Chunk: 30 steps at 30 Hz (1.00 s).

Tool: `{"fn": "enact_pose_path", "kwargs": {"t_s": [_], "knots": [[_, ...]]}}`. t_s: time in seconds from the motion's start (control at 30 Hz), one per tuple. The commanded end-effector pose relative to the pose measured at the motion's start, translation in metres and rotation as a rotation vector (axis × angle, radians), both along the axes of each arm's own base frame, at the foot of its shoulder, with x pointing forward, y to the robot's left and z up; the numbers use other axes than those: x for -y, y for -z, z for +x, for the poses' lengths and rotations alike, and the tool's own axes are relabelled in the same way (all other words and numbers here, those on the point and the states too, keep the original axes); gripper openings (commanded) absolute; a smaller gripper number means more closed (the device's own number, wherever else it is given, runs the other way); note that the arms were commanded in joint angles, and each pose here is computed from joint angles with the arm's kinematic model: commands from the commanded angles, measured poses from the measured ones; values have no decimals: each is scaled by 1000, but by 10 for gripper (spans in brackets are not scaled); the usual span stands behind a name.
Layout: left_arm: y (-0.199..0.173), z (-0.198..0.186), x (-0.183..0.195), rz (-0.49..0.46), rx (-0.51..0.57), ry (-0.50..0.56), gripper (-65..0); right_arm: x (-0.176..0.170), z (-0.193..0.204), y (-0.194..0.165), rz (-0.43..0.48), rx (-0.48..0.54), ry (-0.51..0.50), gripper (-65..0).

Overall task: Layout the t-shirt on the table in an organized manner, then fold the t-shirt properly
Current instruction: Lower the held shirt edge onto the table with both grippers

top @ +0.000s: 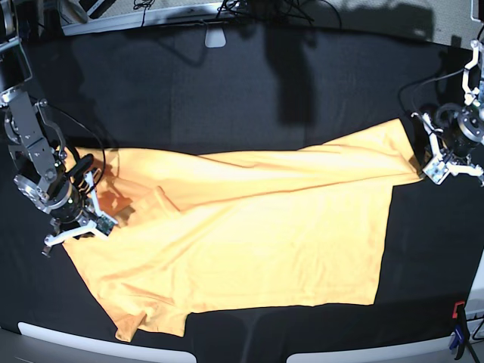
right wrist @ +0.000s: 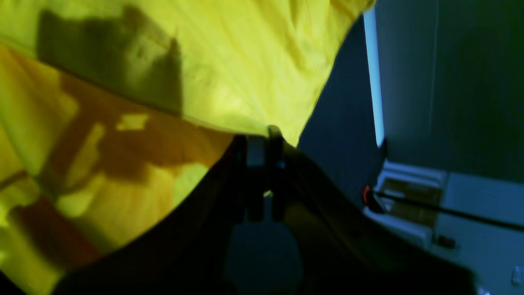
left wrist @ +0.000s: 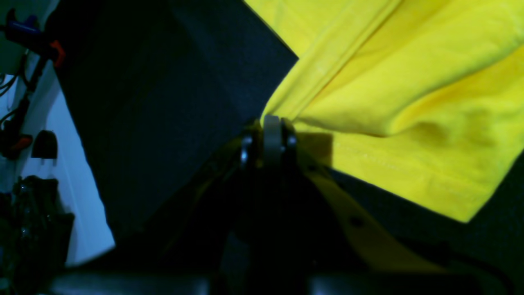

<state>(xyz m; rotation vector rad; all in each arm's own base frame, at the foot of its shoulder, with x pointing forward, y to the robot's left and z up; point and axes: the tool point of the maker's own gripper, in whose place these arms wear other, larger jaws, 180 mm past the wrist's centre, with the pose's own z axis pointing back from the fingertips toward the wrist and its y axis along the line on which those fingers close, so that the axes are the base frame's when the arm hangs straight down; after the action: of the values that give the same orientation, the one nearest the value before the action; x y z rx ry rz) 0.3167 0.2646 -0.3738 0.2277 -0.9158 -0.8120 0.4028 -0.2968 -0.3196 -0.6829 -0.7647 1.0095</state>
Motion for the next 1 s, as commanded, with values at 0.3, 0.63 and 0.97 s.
{"fn": "enact_pose_path", "kwargs": {"t_s": [0.3,0.63,0.97], "knots": [[-9,-1,29,-102,-29,137,-650,36,15,-26,1,80,145,-650],[5,20,61,82,-74,239,-650,57,8,-8,0,29,205,-650],[-5,50,27,127,-13,90,-650,57,8,-7,3,23,202,-650]]}}
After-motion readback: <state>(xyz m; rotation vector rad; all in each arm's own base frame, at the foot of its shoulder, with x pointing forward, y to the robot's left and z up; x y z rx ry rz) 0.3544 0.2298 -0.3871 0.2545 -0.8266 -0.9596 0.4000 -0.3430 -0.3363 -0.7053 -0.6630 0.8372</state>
